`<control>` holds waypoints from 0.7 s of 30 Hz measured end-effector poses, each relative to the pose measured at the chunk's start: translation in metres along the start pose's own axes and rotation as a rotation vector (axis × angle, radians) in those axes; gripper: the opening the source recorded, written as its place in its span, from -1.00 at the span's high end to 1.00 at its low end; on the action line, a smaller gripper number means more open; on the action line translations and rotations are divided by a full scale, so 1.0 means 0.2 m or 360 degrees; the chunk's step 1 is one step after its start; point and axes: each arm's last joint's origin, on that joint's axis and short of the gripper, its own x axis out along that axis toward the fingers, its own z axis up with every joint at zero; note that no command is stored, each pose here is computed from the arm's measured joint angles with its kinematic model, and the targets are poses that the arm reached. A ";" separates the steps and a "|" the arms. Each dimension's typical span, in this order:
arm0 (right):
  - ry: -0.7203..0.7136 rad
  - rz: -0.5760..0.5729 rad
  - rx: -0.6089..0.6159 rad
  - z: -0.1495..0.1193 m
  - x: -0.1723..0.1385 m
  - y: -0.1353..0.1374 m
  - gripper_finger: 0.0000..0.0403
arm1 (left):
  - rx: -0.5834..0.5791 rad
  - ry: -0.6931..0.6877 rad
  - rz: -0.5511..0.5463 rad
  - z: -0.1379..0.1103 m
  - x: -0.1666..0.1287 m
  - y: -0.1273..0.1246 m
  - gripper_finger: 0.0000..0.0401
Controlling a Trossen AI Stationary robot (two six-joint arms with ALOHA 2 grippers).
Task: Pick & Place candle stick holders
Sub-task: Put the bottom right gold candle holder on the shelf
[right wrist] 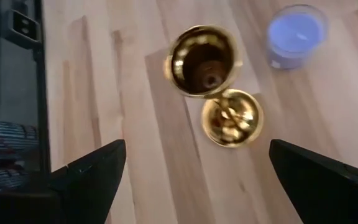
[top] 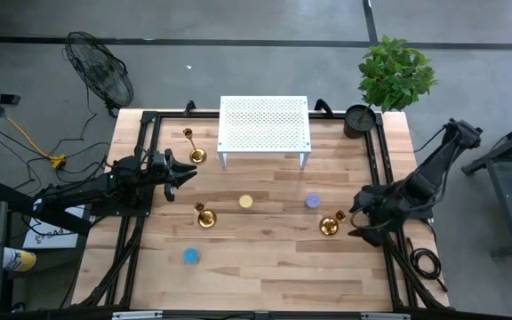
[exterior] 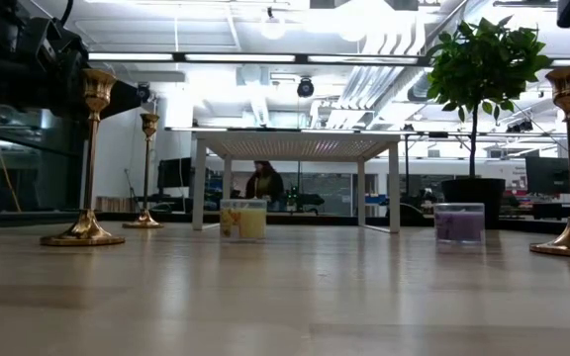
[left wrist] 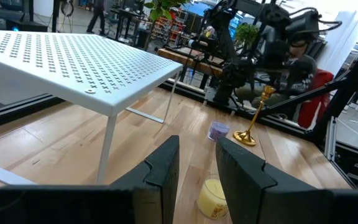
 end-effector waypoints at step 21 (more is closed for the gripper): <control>-0.0423 -0.0053 -0.0325 -0.09 0.16 -0.02 -0.95 | 0.0000 0.0000 0.0000 0.00 0.00 0.00 0.48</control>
